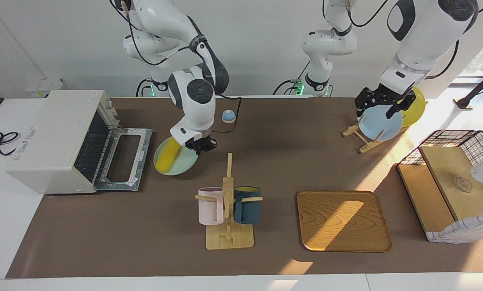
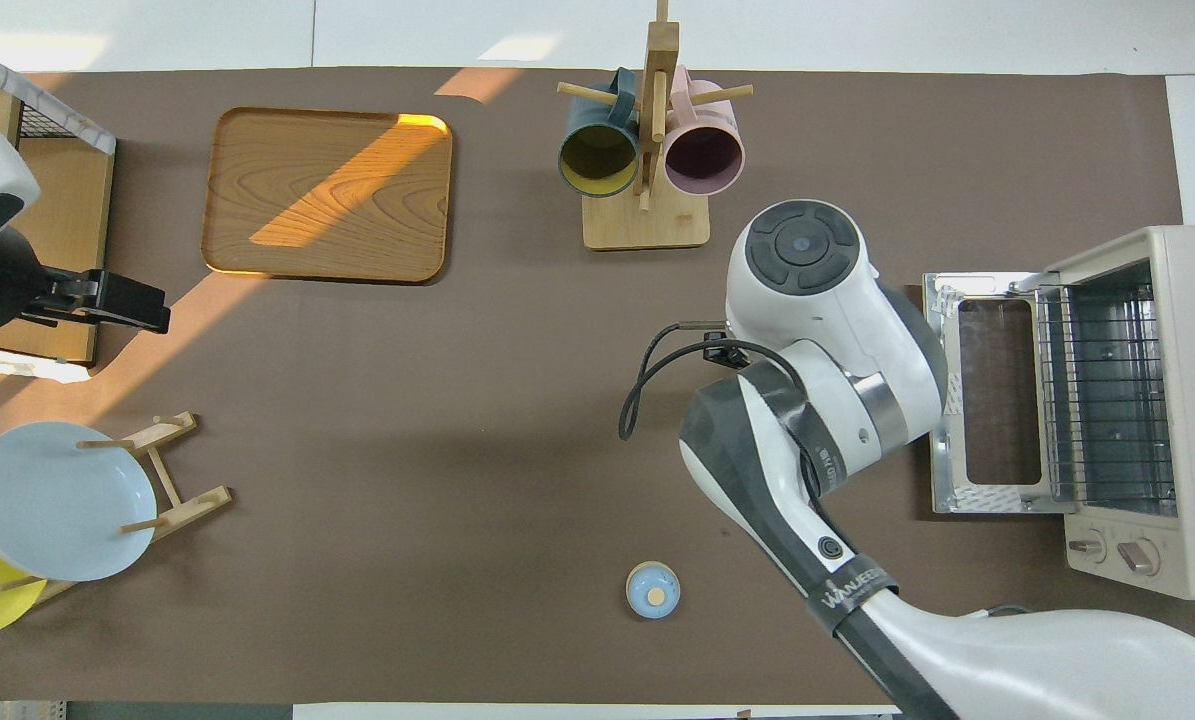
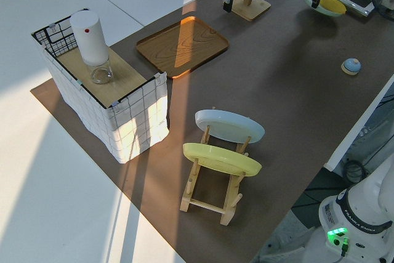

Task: Put corn in oven
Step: 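Carry the plate with the right gripper toward the open oven, then push the plate into the oven with the right gripper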

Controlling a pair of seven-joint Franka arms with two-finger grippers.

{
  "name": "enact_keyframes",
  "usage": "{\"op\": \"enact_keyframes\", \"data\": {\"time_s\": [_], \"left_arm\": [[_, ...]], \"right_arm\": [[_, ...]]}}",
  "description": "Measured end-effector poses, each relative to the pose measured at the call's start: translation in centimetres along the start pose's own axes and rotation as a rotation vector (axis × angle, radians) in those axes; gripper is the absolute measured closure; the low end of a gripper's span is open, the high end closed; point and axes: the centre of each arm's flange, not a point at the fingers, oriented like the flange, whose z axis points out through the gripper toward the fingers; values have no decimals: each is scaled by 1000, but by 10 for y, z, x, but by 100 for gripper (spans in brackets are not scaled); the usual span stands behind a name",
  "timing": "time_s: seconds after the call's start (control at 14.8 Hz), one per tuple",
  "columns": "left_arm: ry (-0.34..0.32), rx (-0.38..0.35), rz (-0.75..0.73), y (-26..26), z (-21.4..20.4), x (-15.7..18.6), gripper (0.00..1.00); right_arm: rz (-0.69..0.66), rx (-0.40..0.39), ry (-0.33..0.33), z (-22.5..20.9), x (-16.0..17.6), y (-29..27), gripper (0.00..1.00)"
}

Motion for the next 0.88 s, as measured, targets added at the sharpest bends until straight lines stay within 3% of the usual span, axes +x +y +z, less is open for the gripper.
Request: {"op": "enact_keyframes", "data": {"time_s": [0.34,0.68,0.88], "left_arm": [[-2,0,0,0,1,0,0],[0,0,-6,-3,0,-1,0],[1,0,-10,-6,-1,-1,0]], "right_arm": [[-17,-63,-72,7,21,72,97],[-71,-32,-127,10,41,180,97],[-91,-19,-146,18,42,210,97]]}}
